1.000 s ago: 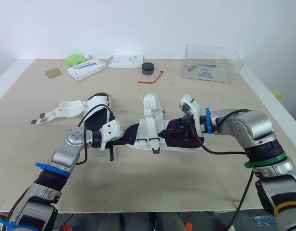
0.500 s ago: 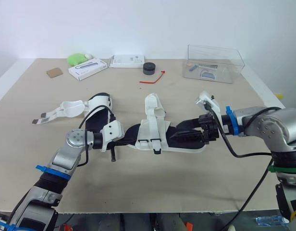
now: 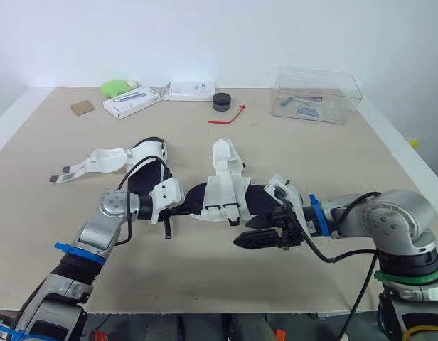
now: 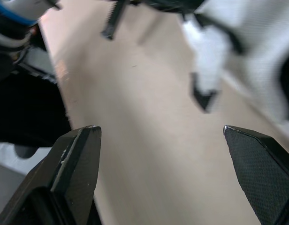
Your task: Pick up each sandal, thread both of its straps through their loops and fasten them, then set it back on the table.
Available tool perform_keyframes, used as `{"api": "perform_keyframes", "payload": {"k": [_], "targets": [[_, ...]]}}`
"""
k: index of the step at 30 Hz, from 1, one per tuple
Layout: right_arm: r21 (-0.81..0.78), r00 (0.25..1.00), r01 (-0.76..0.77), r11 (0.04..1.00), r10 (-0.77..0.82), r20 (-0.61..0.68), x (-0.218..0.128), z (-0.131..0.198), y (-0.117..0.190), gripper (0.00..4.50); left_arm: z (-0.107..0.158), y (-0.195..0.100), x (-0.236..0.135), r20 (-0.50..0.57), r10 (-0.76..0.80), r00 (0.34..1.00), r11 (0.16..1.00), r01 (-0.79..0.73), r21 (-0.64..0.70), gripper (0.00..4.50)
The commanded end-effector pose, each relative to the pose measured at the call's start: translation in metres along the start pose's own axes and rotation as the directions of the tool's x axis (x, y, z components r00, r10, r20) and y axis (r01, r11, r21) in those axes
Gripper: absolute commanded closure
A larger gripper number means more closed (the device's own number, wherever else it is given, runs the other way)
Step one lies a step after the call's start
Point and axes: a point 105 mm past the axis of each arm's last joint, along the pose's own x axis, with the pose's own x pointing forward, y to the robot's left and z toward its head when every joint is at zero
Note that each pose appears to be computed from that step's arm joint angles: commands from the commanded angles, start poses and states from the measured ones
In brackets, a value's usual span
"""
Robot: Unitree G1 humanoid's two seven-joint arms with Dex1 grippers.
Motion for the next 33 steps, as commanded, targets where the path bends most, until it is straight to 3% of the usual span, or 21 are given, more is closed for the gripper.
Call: {"api": "perform_keyframes", "payload": {"k": [1,10,13,19,21,33], "targets": [[-0.032,0.998,0.012,0.999,-0.011,0.058,-0.005,0.015,0.001,0.03,-0.010,-0.005,0.003,-0.040,-0.025,0.999,1.000,0.024,-0.018,4.50],[0.004,0.996,-0.014,1.000,0.013,0.084,0.005,0.023,0.004,0.03,-0.009,-0.005,0.004,-0.034,-0.020,0.999,1.000,0.019,-0.016,4.50],[0.021,0.995,-0.009,1.000,0.007,0.098,0.010,0.026,0.002,0.66,-0.009,-0.004,0.004,-0.035,-0.016,0.999,1.000,0.016,-0.016,4.50],[0.048,0.996,0.008,0.999,-0.012,0.093,0.017,0.023,-0.001,3.21,-0.009,-0.004,0.003,-0.037,-0.013,0.999,1.000,0.012,-0.016,4.50],[0.055,0.996,0.008,0.998,-0.013,0.093,0.018,0.022,-0.001,4.27,-0.010,-0.004,0.003,-0.037,-0.013,0.999,1.000,0.012,-0.016,4.50],[0.036,0.993,-0.085,0.996,0.088,-0.080,0.016,-0.020,0.023,4.40,-0.012,-0.008,0.004,-0.037,-0.018,0.999,1.000,0.017,-0.025,4.50]]}}
